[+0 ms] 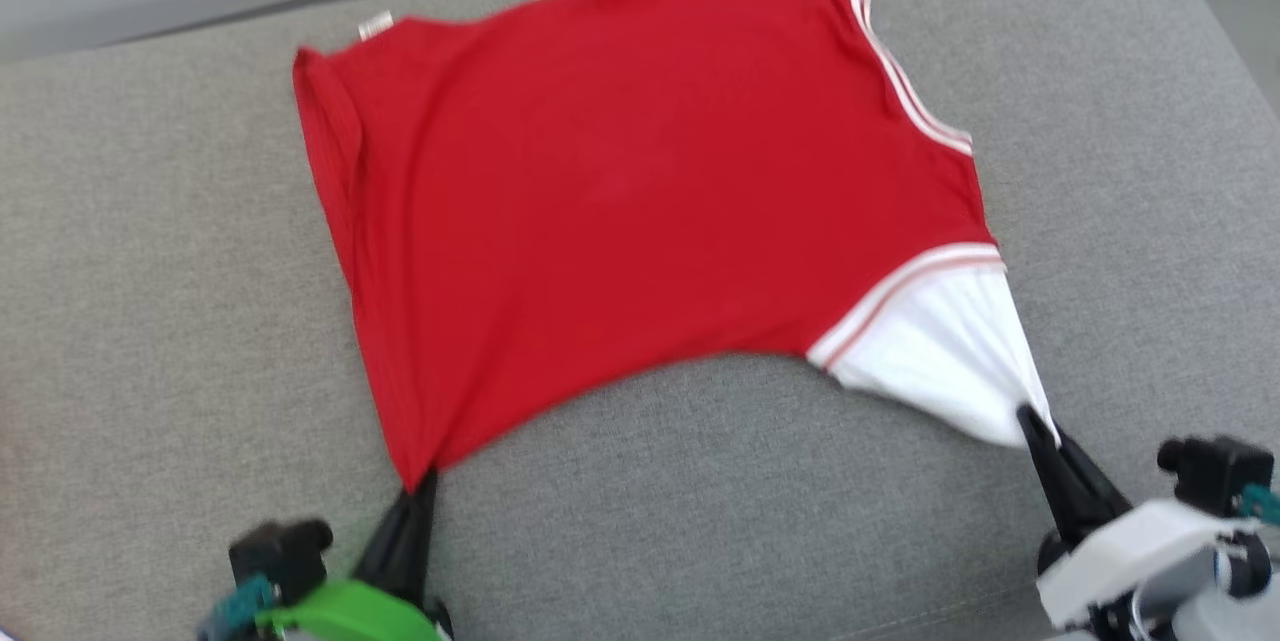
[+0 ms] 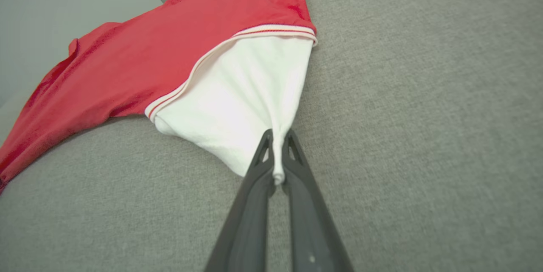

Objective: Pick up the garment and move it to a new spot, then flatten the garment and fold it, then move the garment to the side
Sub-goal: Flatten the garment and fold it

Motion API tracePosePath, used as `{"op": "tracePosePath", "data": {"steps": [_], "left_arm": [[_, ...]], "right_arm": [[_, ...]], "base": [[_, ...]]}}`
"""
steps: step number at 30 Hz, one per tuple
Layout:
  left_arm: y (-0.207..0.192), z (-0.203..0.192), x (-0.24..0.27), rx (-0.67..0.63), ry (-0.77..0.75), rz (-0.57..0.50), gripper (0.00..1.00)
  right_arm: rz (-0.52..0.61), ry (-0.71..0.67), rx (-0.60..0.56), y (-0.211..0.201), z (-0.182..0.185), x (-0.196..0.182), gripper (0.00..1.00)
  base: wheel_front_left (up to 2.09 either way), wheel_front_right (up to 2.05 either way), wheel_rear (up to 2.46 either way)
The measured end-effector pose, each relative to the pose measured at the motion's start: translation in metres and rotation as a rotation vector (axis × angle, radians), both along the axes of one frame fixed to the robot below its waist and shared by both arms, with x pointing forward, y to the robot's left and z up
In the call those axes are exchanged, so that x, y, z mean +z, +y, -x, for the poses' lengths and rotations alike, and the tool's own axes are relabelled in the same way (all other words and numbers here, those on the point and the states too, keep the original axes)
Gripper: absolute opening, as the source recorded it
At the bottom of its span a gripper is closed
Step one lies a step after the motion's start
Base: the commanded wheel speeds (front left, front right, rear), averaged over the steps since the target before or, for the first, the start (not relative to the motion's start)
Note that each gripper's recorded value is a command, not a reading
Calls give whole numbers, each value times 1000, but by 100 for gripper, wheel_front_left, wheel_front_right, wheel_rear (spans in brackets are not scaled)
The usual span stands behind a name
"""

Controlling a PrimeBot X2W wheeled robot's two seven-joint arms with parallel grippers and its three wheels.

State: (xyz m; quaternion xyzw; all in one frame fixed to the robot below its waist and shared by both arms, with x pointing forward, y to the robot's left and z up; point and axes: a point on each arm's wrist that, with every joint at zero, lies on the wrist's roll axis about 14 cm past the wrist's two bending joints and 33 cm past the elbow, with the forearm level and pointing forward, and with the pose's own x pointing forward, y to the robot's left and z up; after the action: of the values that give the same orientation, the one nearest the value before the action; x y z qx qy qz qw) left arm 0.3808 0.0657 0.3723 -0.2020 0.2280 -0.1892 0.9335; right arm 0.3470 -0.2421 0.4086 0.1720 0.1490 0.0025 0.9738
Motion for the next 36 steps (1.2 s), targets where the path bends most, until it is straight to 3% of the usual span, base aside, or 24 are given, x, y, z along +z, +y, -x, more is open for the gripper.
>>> {"op": "tracePosePath", "data": {"steps": [5,9,12,18,24,28,36], "left_arm": [[-2,76,5,65,127,83,0],[0,85,29,88,120,123,0],[4,77,39,75,109,112,0],[1,26,63,52,42,101,0],[-7,-22,80,17,16,98,0],[1,-37,68,37,67,68,0],[7,-51,43,69,140,56,0]], "right_arm": [[-52,70,-35,4,63,-12,0],[-62,49,-50,-4,66,1,0],[-40,26,-18,-4,48,14,0],[22,-73,73,6,-22,56,0],[107,-64,154,16,-92,77,0],[206,-30,174,14,-121,74,0],[264,39,194,28,-153,48,0]], "base": [[0,0,0],[0,0,0],[0,0,0],[0,0,0],[0,0,0],[0,0,0],[0,0,0]]}}
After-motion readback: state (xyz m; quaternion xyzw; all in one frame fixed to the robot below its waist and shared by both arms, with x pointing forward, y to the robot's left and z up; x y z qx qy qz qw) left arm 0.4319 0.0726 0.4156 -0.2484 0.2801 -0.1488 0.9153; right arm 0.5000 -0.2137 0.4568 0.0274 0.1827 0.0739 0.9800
